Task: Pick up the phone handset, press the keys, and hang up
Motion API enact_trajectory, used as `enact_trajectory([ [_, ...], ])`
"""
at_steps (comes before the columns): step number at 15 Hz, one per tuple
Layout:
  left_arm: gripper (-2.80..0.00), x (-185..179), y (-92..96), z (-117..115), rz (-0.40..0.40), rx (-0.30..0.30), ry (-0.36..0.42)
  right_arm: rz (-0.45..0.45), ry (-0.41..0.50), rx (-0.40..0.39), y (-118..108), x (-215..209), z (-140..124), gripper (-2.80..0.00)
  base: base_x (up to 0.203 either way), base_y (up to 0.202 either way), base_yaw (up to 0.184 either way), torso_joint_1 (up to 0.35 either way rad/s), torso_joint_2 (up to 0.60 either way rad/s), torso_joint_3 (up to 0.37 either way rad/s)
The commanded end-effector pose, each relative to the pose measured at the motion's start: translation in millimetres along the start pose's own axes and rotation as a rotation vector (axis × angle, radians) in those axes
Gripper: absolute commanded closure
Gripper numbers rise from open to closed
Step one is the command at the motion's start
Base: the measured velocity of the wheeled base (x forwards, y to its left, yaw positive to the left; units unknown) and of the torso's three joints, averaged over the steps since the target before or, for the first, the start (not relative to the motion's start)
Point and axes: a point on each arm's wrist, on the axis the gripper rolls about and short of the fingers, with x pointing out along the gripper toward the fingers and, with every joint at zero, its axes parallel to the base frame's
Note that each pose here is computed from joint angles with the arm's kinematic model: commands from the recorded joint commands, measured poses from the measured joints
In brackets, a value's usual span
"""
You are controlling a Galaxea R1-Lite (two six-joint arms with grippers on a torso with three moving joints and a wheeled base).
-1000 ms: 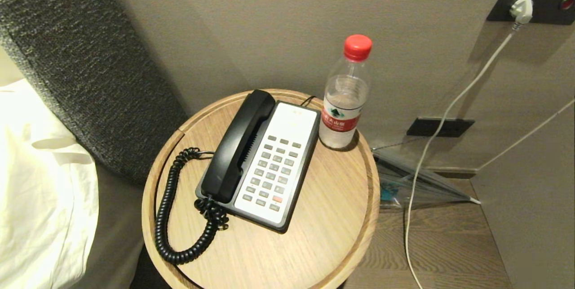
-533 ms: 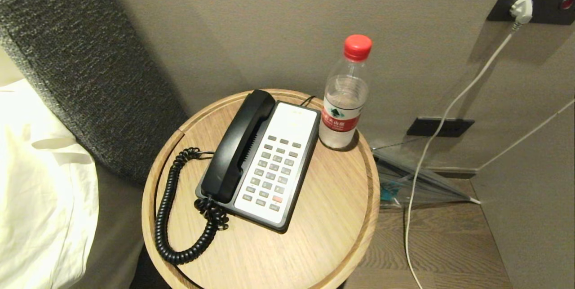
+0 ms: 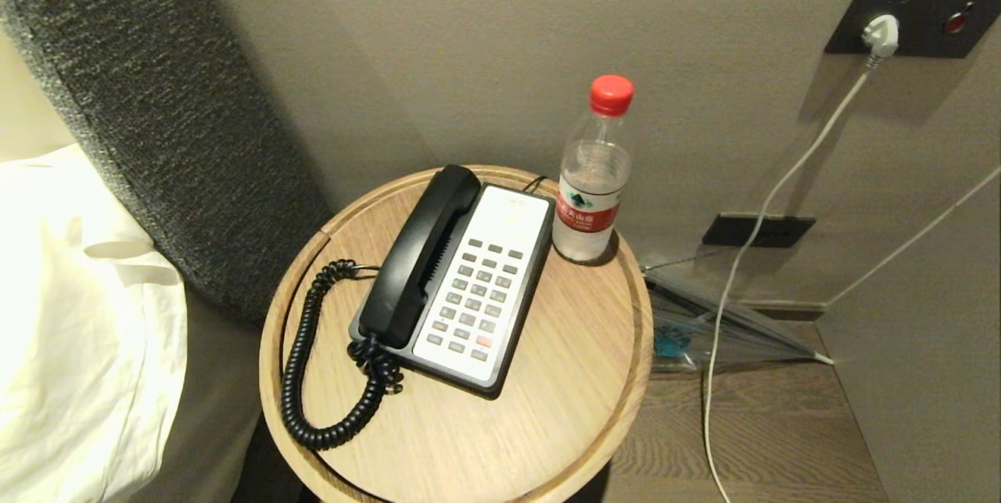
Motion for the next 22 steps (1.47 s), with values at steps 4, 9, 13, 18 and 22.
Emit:
enact_trajectory([
  [4,0.0,0.0,0.0,0.0,0.0,-0.002,0.0,0.0,0.002,0.001,0.0,0.1,0.0,0.0,0.0,0.0,0.0,0.001,0.0,0.2],
  [9,0.0,0.0,0.0,0.0,0.0,-0.002,0.0,0.0,0.002,0.001,0.0,0.1,0.0,0.0,0.0,0.0,0.0,0.002,0.0,0.199],
  [13,0.0,0.0,0.0,0.1,0.0,-0.002,-0.002,0.0,0.002,0.0,0.0,0.1,0.0,0.0,0.0,0.0,0.0,0.003,0.0,0.207],
  [18,0.0,0.0,0.0,0.1,0.0,-0.003,-0.002,0.0,0.002,0.0,0.0,0.1,0.0,0.0,0.0,0.0,0.0,0.001,0.0,0.201],
  [22,0.0,0.0,0.0,0.1,0.0,-0.002,-0.002,0.0,0.002,0.0,0.0,0.1,0.0,0.0,0.0,0.0,0.0,0.001,0.0,0.202],
])
